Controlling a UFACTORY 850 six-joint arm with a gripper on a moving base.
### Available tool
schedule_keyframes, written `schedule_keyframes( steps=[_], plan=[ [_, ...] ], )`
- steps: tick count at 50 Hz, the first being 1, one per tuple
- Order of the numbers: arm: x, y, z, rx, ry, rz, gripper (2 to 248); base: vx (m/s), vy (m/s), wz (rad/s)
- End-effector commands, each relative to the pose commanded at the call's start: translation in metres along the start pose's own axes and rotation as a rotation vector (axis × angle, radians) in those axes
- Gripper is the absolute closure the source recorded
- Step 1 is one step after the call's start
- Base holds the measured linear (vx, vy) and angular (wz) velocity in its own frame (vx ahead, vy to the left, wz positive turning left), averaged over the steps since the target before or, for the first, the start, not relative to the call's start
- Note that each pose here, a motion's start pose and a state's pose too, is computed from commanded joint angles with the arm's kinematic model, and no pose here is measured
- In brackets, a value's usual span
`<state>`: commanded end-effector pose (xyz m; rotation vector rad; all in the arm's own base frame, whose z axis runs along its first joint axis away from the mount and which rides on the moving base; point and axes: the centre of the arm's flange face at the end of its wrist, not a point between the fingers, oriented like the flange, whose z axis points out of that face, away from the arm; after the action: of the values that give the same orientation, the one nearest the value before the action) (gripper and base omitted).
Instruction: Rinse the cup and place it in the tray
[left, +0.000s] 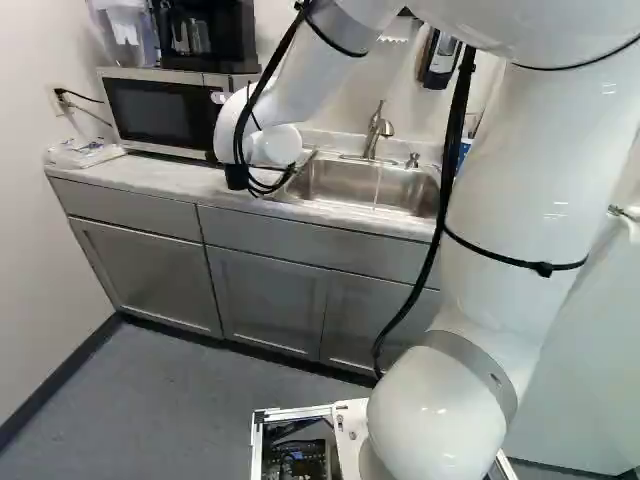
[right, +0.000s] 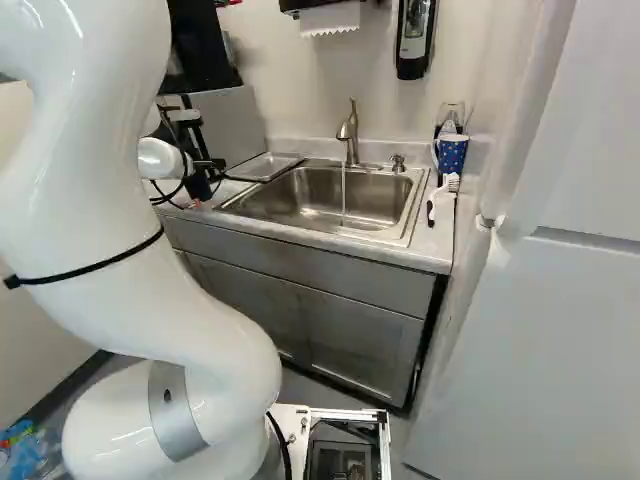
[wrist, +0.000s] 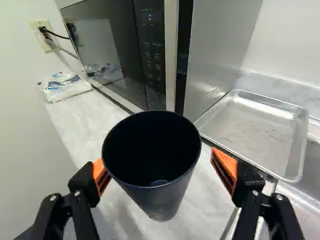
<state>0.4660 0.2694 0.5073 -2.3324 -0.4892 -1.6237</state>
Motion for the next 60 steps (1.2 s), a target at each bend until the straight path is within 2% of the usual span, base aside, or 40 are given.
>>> schedule_keyframes(
  steps=[1, 2, 6, 7, 11, 12, 16, 17, 44, 60],
  plan=[
    [0.000, 0.000, 0.000, 0.000, 0.000, 0.000, 3, 0.000, 0.000, 0.000],
    [0.000, 0.000, 0.000, 0.000, 0.000, 0.000, 27, 0.000, 0.000, 0.000],
    [0.000, 0.000, 0.000, 0.000, 0.000, 0.000, 27, 0.000, 0.000, 0.000],
    [0.000, 0.000, 0.000, 0.000, 0.000, 0.000, 65, 0.000, 0.000, 0.000],
    [0.000, 0.000, 0.000, 0.000, 0.000, 0.000, 65, 0.000, 0.000, 0.000],
    [0.000, 0.000, 0.000, 0.000, 0.000, 0.000, 104, 0.000, 0.000, 0.000],
    [0.000, 0.000, 0.000, 0.000, 0.000, 0.000, 104, 0.000, 0.000, 0.000],
    [0.000, 0.000, 0.000, 0.000, 0.000, 0.000, 124, 0.000, 0.000, 0.000],
    [0.004, 0.001, -0.001, -0.001, 0.008, 0.002, 124, 0.000, 0.000, 0.000],
    [0.021, 0.022, -0.005, -0.038, 0.041, 0.018, 124, 0.000, 0.000, 0.000]
  ],
)
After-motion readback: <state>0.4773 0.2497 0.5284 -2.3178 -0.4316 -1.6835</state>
